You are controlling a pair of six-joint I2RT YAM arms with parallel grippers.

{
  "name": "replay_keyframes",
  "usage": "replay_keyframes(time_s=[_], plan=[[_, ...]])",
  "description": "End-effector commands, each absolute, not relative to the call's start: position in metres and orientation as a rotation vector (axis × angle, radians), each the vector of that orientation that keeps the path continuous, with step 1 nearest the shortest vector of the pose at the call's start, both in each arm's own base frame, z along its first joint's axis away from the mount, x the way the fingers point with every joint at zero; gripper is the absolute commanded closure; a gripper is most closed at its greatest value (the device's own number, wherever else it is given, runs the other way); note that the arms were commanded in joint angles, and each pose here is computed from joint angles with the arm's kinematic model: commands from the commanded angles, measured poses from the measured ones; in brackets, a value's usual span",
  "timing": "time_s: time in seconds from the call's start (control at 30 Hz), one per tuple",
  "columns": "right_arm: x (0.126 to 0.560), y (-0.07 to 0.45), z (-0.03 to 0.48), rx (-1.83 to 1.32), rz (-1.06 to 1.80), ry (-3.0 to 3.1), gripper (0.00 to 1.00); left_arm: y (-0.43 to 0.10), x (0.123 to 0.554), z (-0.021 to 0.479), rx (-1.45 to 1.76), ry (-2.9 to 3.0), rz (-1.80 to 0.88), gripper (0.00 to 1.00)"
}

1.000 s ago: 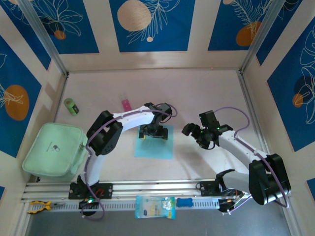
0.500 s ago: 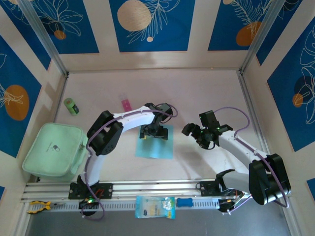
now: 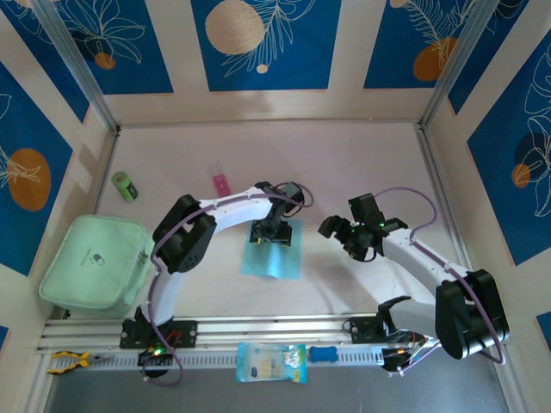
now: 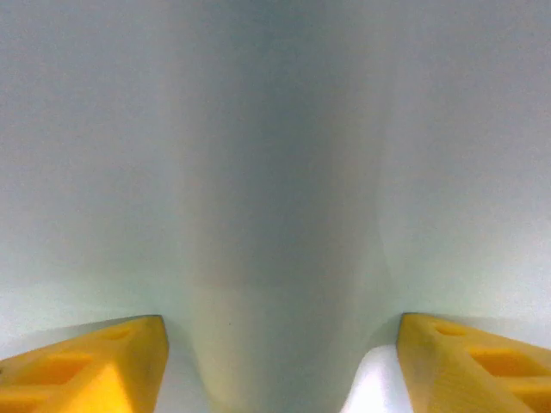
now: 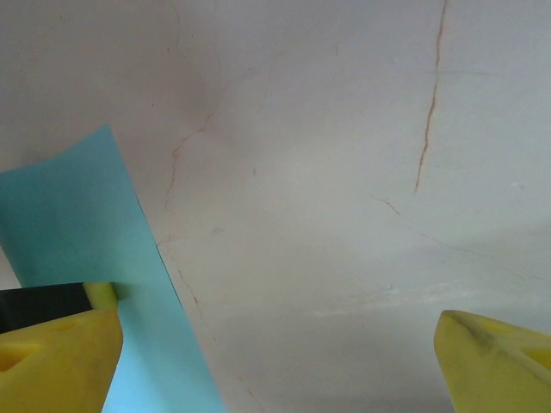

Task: Fold a paper plane with a square sheet of paper (pick it up from the middle)
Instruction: First fold the square sheet of paper in half at the center of the table.

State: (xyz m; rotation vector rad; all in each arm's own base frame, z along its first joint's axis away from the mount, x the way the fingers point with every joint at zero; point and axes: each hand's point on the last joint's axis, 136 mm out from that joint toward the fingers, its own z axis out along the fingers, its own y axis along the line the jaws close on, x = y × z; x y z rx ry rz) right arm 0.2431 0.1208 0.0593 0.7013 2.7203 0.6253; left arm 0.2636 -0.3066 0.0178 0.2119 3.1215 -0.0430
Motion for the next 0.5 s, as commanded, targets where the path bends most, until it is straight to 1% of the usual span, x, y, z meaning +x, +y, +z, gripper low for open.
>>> replay_keyframes(time_s=[0.0, 0.03, 0.13, 0.23, 0.33, 0.47], plan=[[0.241, 0.118, 0.064, 0.713, 0.612, 2.713, 0.06, -0.300, 0.254, 0.001, 0.257, 3.147, 0.029, 0.33], [0.241, 0.117, 0.064, 0.712, 0.611, 2.712, 0.07, -0.300, 0.255, 0.002, 0.257, 3.142, 0.021, 0.38], [0.240, 0.116, 0.065, 0.719, 0.605, 2.707, 0.07, -0.302, 0.258, 0.008, 0.267, 3.115, -0.001, 0.44], [0.239, 0.115, 0.066, 0.721, 0.601, 2.699, 0.07, -0.306, 0.261, 0.015, 0.289, 3.085, -0.034, 0.45], [0.239, 0.114, 0.068, 0.724, 0.598, 2.691, 0.07, -0.313, 0.265, 0.025, 0.304, 3.045, -0.130, 0.51], [0.239, 0.113, 0.069, 0.735, 0.596, 2.684, 0.07, -0.316, 0.269, 0.036, 0.271, 2.995, -0.225, 0.55]])
